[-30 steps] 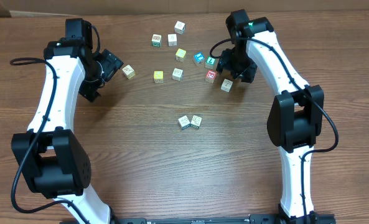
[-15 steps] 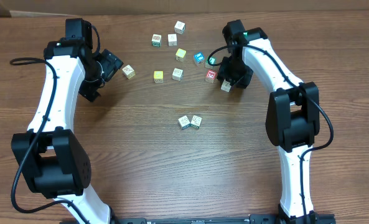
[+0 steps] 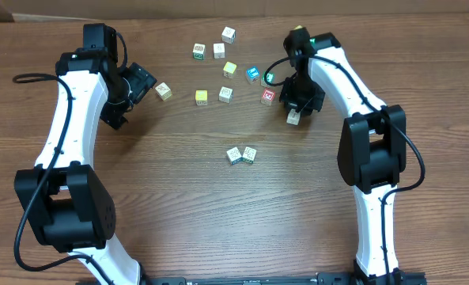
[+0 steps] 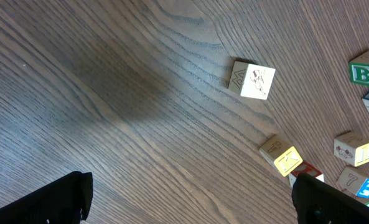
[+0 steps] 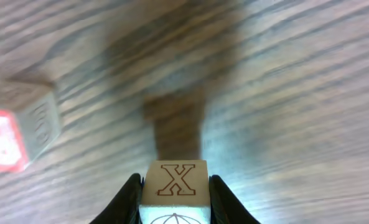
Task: Form a circle
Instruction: 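Lower the right gripper and grasp the umbrella X block, then carry the X block left toward the two center blocks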
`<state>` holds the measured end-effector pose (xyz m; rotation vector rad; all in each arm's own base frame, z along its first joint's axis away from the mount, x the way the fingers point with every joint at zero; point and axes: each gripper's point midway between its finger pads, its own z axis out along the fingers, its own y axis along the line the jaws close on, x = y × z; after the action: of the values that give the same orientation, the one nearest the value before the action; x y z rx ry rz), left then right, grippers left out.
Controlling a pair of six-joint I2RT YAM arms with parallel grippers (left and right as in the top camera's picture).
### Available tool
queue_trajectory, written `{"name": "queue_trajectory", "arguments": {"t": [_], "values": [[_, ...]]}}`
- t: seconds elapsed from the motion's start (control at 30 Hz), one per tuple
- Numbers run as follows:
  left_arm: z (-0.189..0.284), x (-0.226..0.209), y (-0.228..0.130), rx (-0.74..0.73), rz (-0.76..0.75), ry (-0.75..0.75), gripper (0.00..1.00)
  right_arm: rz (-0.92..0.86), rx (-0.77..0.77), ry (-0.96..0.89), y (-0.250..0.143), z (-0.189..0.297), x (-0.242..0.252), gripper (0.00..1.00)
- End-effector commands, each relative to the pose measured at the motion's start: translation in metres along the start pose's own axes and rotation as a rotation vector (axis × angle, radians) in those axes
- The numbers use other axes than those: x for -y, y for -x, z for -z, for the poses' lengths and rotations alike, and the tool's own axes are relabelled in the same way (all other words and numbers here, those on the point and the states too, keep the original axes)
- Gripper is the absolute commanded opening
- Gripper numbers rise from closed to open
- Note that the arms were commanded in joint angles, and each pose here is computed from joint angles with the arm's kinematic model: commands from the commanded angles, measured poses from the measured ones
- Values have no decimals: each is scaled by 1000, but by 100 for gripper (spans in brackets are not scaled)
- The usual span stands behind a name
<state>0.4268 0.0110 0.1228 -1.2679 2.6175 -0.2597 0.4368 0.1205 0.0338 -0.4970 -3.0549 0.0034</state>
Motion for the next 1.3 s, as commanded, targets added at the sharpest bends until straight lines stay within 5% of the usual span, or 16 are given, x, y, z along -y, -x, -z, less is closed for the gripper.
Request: {"name": "queue_trajectory", "arguments": {"t": [0.0,0.53,1.27], "values": [[5,2,3,17,-27,-8,100,46,48,48,7,33,-16,24],[5,2,3,17,-27,-8,100,435,109,194,-47,45,-124,27],[5,2,3,17,-27,-8,100,105,281,64,-70,35,-153,27]]}}
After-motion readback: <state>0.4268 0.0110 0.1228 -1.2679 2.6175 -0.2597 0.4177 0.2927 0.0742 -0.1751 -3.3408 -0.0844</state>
